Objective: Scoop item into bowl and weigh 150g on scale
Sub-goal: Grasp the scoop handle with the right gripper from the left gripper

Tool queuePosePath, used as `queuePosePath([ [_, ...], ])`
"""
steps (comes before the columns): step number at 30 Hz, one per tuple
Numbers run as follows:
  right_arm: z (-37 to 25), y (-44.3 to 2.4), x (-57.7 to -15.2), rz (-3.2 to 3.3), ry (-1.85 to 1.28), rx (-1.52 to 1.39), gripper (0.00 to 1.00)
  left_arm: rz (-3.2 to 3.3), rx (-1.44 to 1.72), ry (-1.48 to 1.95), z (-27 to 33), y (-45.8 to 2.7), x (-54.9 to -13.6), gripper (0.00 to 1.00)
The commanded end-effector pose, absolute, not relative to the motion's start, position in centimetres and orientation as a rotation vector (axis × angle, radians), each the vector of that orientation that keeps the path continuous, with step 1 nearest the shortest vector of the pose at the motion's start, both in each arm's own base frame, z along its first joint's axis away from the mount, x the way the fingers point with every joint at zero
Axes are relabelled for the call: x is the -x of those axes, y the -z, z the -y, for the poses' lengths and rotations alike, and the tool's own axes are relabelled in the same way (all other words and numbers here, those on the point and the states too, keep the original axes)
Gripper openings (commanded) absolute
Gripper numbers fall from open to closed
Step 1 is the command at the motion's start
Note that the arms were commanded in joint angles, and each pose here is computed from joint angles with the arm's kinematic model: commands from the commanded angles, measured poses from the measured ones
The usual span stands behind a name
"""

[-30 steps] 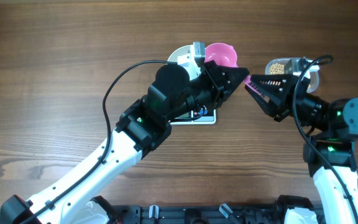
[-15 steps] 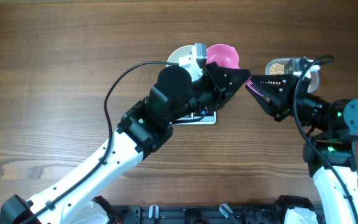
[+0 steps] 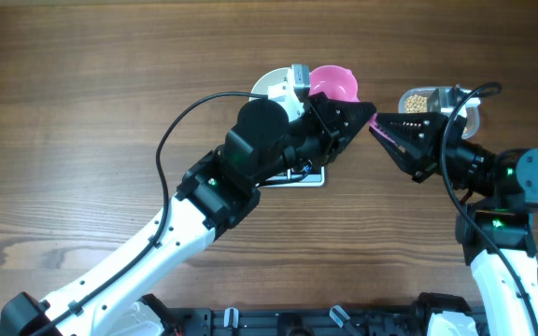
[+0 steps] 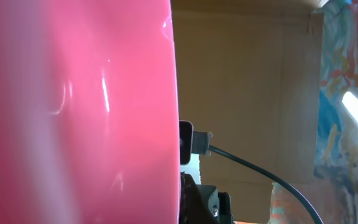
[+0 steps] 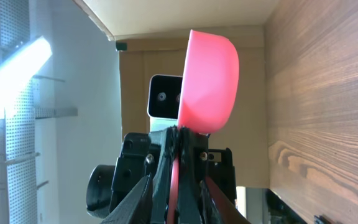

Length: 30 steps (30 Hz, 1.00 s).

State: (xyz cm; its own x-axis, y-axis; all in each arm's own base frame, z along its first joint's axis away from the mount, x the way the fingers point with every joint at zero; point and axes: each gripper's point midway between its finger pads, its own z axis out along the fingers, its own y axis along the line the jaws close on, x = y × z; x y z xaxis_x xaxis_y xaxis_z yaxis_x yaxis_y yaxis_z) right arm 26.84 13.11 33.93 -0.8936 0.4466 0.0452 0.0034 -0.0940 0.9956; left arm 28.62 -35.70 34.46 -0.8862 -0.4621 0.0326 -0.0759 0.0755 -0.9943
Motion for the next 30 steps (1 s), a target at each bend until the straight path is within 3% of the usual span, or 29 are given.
queuePosePath([
  [1,-13.38,-34.41,-26.47,-1.887,-2.071,-0.461,0.23,-2.043,0.54,1.873,35.79,-34.85,-28.9,0.04],
  [8,-13.39,-34.41,-26.45,-1.889,-2.072,-0.46,0.18,-2.044,0.54,1.873,35.79,-34.85,-28.9,0.04],
  [26,-13.41,-34.4,-26.41,-1.892,-2.078,-0.466,0.16,-2.044,0.54,1.873,35.79,-34.84,-28.9,0.04],
  [30,-13.42,-34.41,-26.39,-1.894,-2.082,-0.471,0.11,-2.044,0.54,1.873,35.79,-34.84,-28.9,0.04],
])
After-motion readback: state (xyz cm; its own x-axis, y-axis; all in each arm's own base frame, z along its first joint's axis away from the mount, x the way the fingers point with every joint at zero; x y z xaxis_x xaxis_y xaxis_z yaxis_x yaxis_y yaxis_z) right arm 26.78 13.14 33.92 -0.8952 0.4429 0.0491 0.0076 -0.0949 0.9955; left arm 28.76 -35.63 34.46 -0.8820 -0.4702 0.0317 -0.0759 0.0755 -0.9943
